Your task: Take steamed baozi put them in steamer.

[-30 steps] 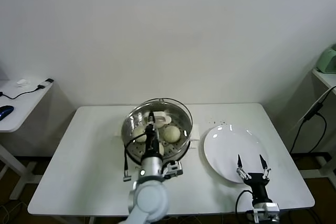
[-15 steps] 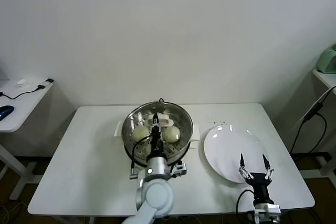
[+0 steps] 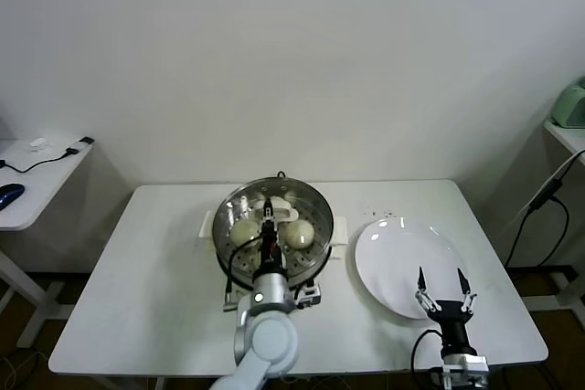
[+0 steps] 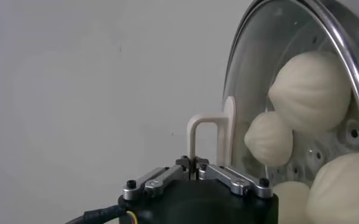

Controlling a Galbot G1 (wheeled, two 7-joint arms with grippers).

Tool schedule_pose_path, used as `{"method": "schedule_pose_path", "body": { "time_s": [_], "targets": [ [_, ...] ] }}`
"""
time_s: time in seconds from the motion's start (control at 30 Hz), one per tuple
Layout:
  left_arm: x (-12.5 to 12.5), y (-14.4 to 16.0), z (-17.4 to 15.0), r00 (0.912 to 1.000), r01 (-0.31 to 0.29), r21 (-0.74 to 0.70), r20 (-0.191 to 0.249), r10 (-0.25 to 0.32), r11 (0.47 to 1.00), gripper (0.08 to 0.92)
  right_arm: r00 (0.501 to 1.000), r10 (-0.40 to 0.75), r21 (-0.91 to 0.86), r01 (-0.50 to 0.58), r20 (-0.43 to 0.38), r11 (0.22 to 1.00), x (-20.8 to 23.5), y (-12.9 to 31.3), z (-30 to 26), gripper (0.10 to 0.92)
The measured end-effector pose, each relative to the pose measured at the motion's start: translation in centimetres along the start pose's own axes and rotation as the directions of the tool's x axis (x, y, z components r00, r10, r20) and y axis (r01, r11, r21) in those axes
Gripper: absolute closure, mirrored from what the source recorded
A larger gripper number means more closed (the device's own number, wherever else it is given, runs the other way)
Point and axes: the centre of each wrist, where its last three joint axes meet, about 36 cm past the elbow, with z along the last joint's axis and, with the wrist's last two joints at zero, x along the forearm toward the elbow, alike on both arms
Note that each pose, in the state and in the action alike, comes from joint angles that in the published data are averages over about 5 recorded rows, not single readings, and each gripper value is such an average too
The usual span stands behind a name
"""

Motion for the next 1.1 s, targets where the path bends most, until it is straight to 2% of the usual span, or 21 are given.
{"method": "schedule_pose_path", "body": {
  "time_s": [0.33, 0.53, 0.73, 0.9, 1.0, 1.1],
  "targets": [
    [1.1, 1.2, 0.6, 0.9989, -0.039, 0.042, 0.028, 0.038, 0.998, 0.577, 1.000, -0.017, -0.003, 0.017, -0.002, 1.000, -0.2, 0.3, -0.5, 0.200],
    [2.1, 2.5, 1.9, 0.9980, -0.044, 0.085, 0.050, 0.040, 0.995, 0.403, 1.000, -0.027, -0.009, 0.027, -0.010, 1.000, -0.4, 0.8, -0.6, 0.200],
    [3.4, 4.2, 4.3, 0.9942, -0.036, 0.198, 0.106, 0.016, 0.980, 0.234, 0.999, -0.035, -0.019, 0.035, -0.012, 0.999, -0.2, 1.5, -0.7, 0.200],
    [3.8, 4.8, 7.7, 0.9877, -0.071, 0.388, 0.156, 0.010, 0.919, 0.179, 0.999, -0.047, -0.024, 0.046, -0.015, 0.999, 0.1, 1.5, -1.0, 0.200],
    [3.4, 4.5, 11.2, 0.9880, -0.097, 0.511, 0.153, 0.021, 0.854, 0.177, 0.998, -0.056, -0.028, 0.055, -0.018, 0.998, 0.3, 1.4, -1.2, 0.200],
    [3.1, 3.8, 15.6, 0.9910, -0.106, 0.611, 0.129, 0.033, 0.784, 0.177, 0.998, -0.065, -0.032, 0.065, -0.021, 0.997, 0.5, 1.3, -1.2, 0.200]
  ]
}}
